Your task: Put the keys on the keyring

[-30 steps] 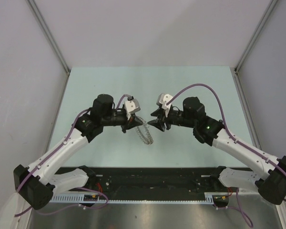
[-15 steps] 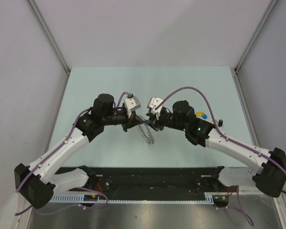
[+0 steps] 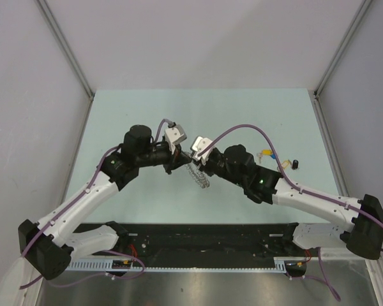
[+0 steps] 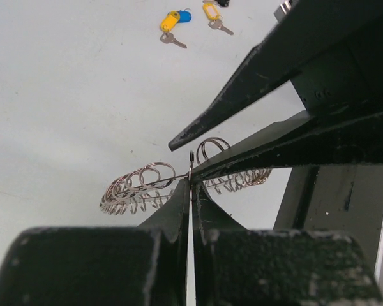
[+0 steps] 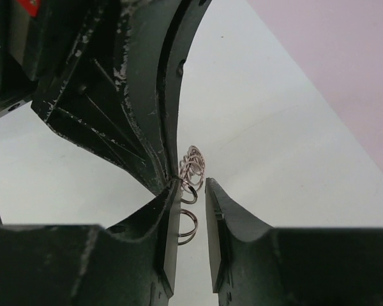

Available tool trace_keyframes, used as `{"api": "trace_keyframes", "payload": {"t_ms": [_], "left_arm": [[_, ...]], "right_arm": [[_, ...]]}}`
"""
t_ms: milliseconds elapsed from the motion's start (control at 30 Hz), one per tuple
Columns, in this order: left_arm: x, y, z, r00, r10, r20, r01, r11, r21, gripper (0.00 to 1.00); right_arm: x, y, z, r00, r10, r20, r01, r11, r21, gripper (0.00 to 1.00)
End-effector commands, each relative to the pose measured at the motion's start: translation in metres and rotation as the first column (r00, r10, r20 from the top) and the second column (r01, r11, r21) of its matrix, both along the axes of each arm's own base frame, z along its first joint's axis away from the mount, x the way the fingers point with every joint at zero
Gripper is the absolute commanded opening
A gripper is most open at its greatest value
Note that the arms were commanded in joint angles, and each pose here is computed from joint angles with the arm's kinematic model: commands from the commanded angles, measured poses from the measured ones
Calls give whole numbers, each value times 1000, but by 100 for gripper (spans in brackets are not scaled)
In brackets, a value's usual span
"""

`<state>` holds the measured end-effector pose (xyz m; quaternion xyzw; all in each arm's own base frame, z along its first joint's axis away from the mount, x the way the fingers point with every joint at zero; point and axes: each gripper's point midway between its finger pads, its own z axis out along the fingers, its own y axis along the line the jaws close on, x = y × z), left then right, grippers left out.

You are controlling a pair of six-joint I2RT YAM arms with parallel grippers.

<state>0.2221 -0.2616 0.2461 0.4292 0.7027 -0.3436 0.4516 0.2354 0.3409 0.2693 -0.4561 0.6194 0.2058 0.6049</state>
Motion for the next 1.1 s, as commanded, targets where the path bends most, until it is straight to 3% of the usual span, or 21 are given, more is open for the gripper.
{"api": "trace_keyframes", "payload": {"t_ms": [0,267,400,600,633,733,800,833,933,1067], "left_arm": [[-7,-8,40,999,-8,42,13,994,-107,0],[-9,-7,57,1000,24,18,-21,986,-164,0],[-13,-4,60,999,33,10,-31,984,-176,1],[-17,6,67,996,64,58,-52,980,-190,7],[-16,8,67,995,70,72,-55,980,-190,10],[-18,13,68,991,84,108,-61,977,-203,34],[-19,19,71,982,89,164,-56,979,-197,42],[-19,21,74,976,91,199,-52,980,-193,51],[-21,24,82,959,97,265,-37,974,-223,58],[-25,17,72,962,54,268,13,971,-239,59]], "right_arm": [[7,1,21,992,-82,94,78,996,45,25],[1,1,2,979,-147,139,153,988,-32,16],[0,-5,2,970,-187,155,193,981,-25,0],[-7,-10,15,972,-168,162,169,986,9,0],[-8,-11,18,972,-167,164,166,986,19,0],[-11,-13,25,974,-153,167,149,988,35,0],[-13,-13,27,975,-145,171,140,989,41,0],[-13,-14,29,974,-144,174,138,989,44,0],[-15,-15,33,974,-143,174,135,989,58,0],[-18,-18,43,973,-140,183,123,987,99,0]]}}
